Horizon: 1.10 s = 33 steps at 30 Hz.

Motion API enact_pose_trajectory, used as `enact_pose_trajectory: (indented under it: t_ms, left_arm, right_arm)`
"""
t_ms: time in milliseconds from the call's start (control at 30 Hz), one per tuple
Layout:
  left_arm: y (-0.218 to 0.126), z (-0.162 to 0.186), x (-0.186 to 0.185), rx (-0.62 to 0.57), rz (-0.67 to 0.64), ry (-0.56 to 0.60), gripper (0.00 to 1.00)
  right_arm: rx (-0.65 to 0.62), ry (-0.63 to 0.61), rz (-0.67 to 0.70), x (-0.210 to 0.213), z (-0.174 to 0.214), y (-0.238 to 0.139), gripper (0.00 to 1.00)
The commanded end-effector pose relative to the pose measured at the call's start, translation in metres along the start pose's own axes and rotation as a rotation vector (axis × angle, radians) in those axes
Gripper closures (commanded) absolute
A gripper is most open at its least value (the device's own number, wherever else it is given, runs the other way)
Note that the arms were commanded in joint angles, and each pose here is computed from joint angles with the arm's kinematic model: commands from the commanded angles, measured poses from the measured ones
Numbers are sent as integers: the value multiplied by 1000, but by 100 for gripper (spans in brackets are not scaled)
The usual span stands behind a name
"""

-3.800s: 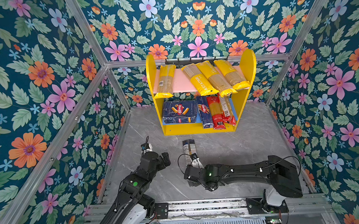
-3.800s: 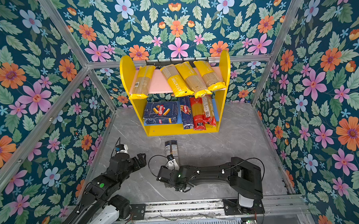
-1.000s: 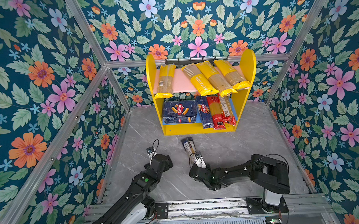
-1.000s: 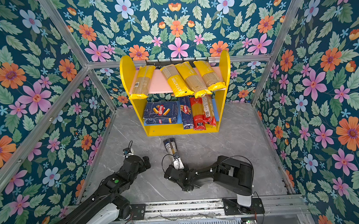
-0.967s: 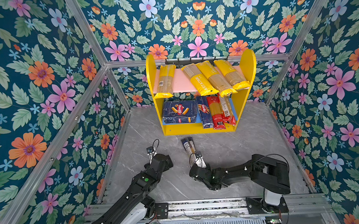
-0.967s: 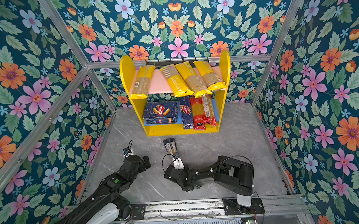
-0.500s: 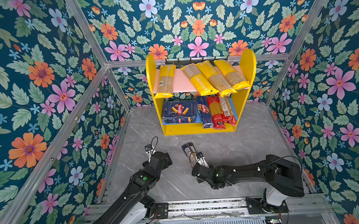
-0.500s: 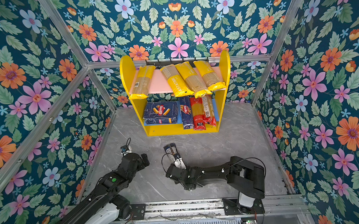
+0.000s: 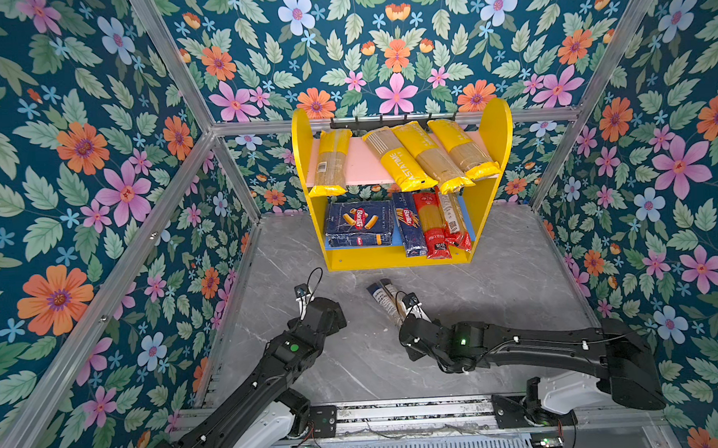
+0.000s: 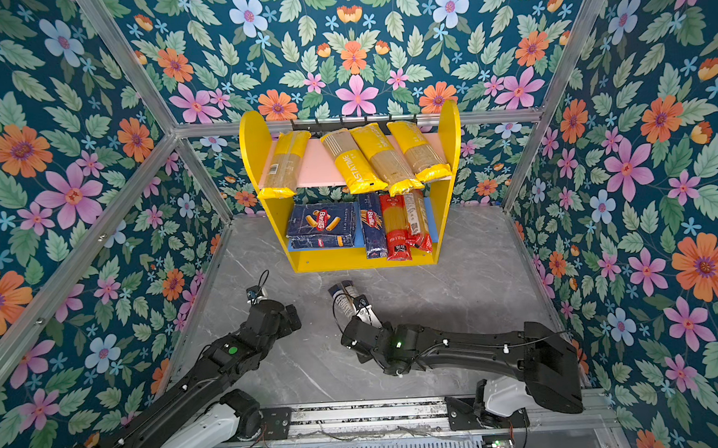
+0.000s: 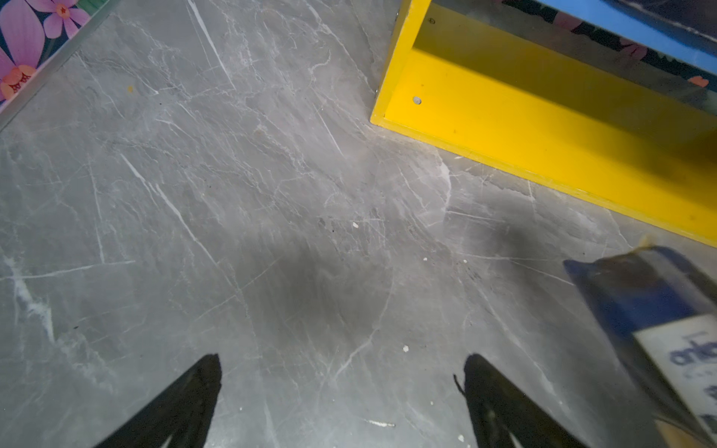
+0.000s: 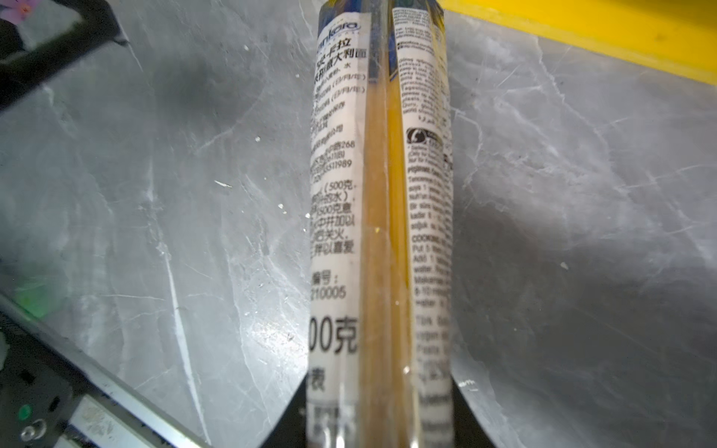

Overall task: Place and organize the pasta boxes and bags onto the shelf
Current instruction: 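Lift the ankara pack upright with the right gripper, then carry the ankara pack with the right gripper up onto the pink shelf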

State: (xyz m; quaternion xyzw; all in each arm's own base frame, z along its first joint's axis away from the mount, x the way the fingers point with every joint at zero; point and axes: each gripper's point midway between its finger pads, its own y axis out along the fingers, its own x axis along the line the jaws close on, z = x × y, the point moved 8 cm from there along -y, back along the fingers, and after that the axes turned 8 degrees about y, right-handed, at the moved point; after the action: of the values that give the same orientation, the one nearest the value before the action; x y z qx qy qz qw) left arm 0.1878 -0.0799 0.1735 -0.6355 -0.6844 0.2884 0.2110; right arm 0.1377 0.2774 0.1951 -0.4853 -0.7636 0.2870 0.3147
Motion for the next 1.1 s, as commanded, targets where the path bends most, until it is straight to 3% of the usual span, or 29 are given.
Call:
enact_pose_trajectory:
  t_ms: [0,567,900,1067]
  left_arm:
    - [-2,-9,-5,-19,-3,30,1]
    - [-27,-64,-25,-91,23,63,0]
    - [-45,-88,-32,-136,50,52,0]
    - [-47,-94,-35,-147,56,58,0]
  right_arm:
    - [-102,-16,7,-3,-21,-23,100]
    - [-401,-112,-92,-22,-107,-177,100]
    - [-563,-195,-124,10,-170,-226,100]
    - [-687,-216,0,29,-214,-231,99]
